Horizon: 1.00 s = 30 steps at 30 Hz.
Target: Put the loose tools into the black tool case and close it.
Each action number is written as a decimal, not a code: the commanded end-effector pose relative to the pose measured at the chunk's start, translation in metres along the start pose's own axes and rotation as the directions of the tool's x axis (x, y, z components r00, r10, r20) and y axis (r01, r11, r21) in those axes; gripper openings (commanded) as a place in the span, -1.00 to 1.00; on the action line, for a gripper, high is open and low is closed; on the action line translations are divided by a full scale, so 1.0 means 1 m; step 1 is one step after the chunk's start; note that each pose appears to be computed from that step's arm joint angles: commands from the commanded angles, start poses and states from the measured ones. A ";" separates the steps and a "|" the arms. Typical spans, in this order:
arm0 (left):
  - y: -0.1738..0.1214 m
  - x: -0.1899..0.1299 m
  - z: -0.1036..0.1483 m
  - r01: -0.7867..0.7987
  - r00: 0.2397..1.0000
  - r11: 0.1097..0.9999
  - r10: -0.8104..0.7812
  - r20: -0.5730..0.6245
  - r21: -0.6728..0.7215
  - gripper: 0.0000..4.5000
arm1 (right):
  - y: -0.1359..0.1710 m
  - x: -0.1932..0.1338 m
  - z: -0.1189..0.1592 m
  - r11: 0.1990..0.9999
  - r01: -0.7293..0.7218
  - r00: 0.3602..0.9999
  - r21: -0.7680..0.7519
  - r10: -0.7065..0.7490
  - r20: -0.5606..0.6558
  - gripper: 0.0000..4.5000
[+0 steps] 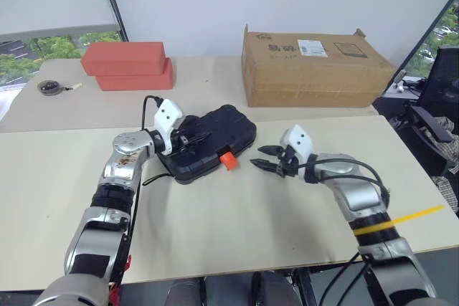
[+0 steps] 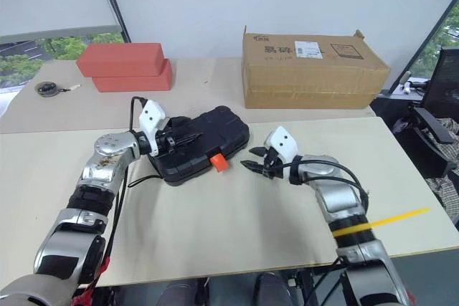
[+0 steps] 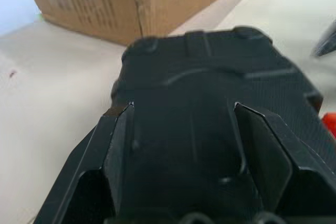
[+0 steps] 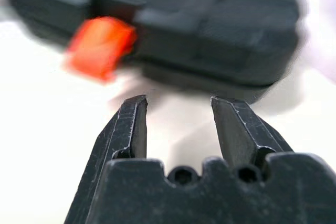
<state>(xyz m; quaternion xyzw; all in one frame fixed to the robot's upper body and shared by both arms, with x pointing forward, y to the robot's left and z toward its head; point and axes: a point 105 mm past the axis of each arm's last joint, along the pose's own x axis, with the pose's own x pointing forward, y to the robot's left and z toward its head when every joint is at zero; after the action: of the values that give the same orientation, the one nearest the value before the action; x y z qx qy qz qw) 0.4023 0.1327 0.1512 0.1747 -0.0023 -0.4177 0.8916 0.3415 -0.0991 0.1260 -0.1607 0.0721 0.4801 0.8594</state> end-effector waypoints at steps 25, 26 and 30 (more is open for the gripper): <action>-0.037 0.012 -0.054 0.056 0.974 0.998 -0.056 -0.220 -0.008 0.47 | 0.033 0.046 0.022 0.985 0.125 0.991 0.117 -0.118 -0.068 -0.35; -0.037 0.012 -0.054 0.055 0.974 0.998 -0.056 -0.220 -0.009 0.47 | 0.033 0.047 0.021 0.985 0.127 0.990 0.113 -0.120 -0.070 -0.46; -0.038 0.012 -0.054 0.053 0.975 0.998 -0.055 -0.217 -0.015 0.47 | 0.030 0.047 0.021 0.983 0.169 0.985 0.072 -0.166 -0.053 -0.48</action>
<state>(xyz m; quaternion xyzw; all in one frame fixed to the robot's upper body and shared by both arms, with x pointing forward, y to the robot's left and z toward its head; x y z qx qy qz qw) 0.3996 0.1144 0.1360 0.2174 0.0123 -0.4119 0.8848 0.3362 -0.0426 0.1109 -0.1280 0.1436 0.4097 0.8917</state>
